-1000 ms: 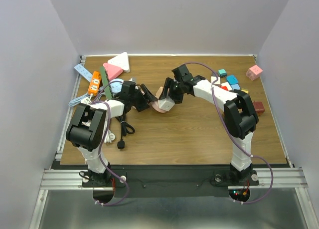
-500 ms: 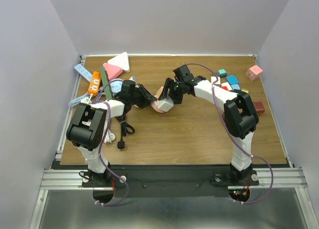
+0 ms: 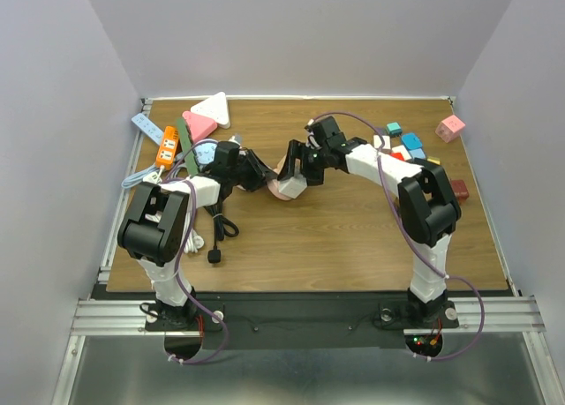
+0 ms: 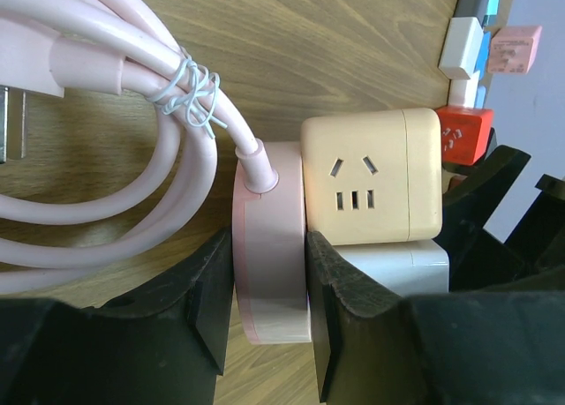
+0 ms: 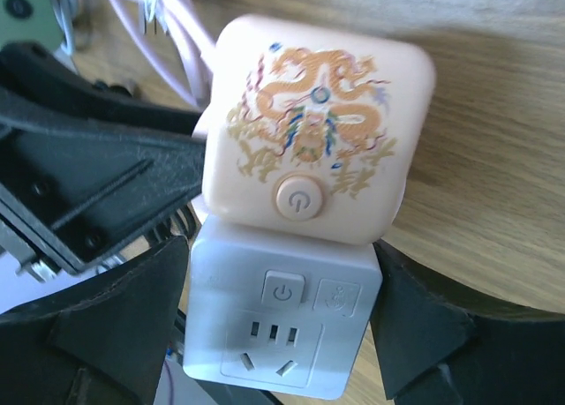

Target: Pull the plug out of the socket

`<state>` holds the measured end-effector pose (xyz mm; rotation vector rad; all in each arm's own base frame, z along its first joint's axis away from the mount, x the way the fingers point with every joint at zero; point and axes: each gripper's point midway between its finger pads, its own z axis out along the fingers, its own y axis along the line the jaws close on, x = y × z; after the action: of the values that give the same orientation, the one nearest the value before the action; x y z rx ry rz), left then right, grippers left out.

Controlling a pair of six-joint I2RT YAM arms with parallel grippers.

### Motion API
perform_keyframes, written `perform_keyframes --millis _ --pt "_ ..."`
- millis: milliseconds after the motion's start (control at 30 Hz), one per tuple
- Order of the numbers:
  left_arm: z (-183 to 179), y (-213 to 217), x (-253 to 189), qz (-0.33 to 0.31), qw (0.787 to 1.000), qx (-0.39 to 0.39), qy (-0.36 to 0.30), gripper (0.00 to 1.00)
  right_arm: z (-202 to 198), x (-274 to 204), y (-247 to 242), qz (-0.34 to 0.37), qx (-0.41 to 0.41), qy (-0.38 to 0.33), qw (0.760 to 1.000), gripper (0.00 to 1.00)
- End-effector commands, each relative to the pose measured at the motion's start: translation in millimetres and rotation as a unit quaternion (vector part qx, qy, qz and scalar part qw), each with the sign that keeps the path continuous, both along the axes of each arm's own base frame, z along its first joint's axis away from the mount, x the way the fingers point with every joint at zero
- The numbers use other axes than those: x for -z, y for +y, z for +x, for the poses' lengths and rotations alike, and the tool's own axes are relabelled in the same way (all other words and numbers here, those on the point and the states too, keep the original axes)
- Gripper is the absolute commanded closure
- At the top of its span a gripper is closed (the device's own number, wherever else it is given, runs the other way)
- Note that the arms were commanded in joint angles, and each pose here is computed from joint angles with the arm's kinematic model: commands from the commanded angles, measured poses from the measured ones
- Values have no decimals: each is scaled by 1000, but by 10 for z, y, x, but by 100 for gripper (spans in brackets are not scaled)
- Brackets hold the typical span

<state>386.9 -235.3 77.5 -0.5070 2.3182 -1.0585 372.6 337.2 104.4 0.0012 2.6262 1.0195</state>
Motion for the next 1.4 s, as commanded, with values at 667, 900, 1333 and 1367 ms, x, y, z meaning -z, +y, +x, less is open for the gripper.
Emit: perform_keyframes --millis 667,900,1333,1367 --pt "-118 250 423 84 996 2 7 100 30 -1077 -445 66 6 -92 994 100" --pt "-100 325 457 97 995 -5 3 100 38 -1121 -787 78 10 -82 993 100" --pt "-78 174 154 70 996 44 -34 100 962 -913 -2633 -236 278 -151 919 100" --pt "-78 157 136 66 996 48 -37 100 1067 -1001 -2719 -243 292 -163 911 100"
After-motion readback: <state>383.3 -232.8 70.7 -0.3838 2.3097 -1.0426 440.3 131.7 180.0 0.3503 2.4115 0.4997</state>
